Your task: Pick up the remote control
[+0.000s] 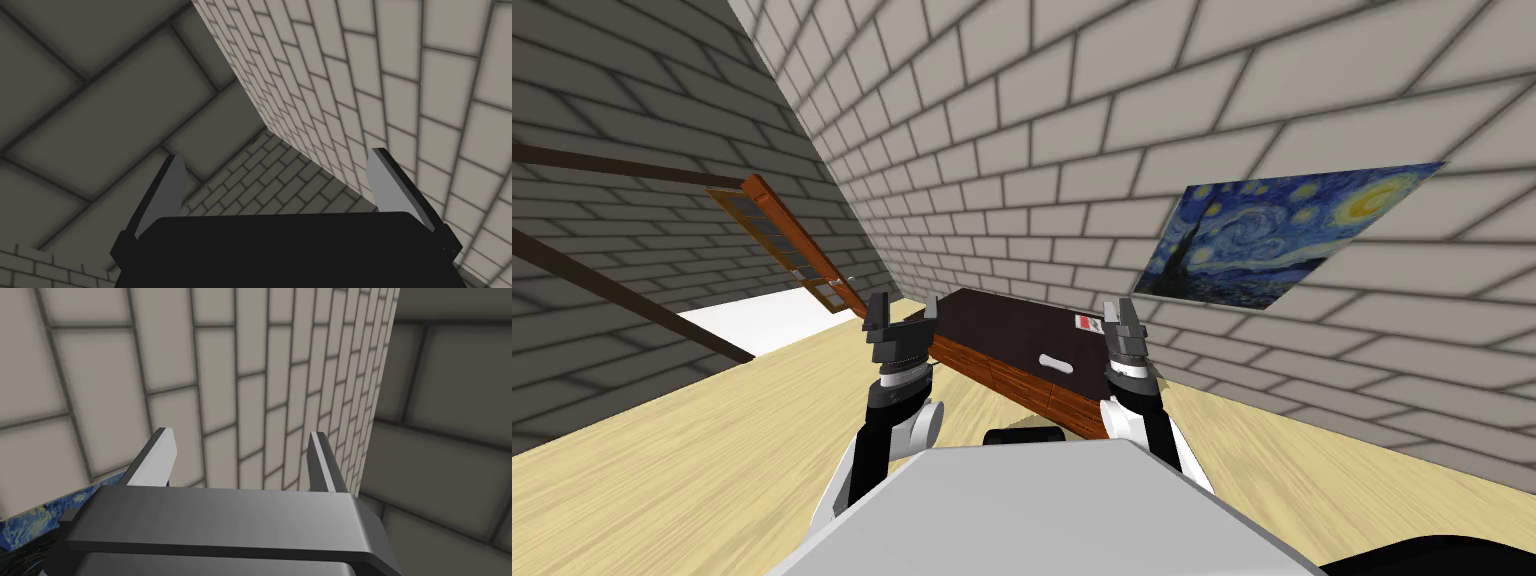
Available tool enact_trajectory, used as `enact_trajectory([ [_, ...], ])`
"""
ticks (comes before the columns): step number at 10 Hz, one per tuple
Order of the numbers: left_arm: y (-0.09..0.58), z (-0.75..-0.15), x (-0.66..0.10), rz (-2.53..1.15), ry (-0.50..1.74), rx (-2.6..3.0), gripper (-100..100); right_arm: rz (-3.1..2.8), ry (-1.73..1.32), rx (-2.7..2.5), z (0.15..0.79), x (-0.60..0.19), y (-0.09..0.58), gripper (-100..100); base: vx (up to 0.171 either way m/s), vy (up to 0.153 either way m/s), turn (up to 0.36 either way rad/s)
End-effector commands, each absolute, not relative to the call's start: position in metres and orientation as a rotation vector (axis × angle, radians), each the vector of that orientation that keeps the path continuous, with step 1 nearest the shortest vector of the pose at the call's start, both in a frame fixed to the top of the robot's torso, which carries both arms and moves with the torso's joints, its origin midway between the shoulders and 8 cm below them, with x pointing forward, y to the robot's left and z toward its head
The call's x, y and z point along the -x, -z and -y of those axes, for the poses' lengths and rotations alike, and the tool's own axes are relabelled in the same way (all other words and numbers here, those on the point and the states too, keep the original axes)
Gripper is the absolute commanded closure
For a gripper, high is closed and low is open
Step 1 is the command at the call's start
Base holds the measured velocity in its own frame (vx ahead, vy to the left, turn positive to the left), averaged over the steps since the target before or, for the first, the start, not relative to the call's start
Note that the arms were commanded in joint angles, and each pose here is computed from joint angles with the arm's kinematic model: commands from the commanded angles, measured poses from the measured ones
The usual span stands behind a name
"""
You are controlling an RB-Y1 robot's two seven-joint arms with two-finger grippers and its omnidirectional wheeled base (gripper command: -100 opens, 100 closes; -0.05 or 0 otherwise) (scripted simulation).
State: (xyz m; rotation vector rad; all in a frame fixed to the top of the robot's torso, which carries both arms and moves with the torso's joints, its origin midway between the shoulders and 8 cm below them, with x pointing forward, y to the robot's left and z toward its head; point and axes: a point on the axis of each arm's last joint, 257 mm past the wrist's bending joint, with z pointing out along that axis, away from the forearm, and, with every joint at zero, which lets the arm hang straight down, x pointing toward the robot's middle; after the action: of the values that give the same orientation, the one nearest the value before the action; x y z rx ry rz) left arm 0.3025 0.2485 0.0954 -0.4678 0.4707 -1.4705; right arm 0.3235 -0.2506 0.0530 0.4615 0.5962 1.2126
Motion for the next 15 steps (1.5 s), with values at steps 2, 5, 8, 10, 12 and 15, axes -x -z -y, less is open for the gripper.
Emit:
enact_trajectory([
  [2,-0.095,-0.249,-0.302,-0.471,1.471,0.468,0,-0.662,-1.190,-0.437,0.249,-0.327,-0.043,-100,-0.006,-0.008,0.118],
  [5,-0.095,-0.249,-0.302,-0.471,1.471,0.468,0,-0.781,-1.135,-0.412,0.250,-0.335,-0.019,-100,-0.019,-0.019,0.208],
  [8,-0.095,-0.249,-0.302,-0.471,1.471,0.468,0,-0.930,-1.050,-0.393,0.257,-0.344,0.017,-100,-0.028,-0.029,0.301],
  [10,-0.095,-0.249,-0.302,-0.471,1.471,0.468,0,-1.042,-0.979,-0.384,0.266,-0.349,0.047,-100,-0.027,-0.025,0.351],
  [12,-0.095,-0.249,-0.302,-0.471,1.471,0.468,0,-1.162,-0.897,-0.377,0.278,-0.351,0.082,-100,-0.024,-0.027,0.421],
  [15,-0.095,-0.249,-0.302,-0.471,1.470,0.468,0,-1.353,-0.760,-0.367,0.301,-0.348,0.141,-100,-0.010,-0.029,0.420],
])
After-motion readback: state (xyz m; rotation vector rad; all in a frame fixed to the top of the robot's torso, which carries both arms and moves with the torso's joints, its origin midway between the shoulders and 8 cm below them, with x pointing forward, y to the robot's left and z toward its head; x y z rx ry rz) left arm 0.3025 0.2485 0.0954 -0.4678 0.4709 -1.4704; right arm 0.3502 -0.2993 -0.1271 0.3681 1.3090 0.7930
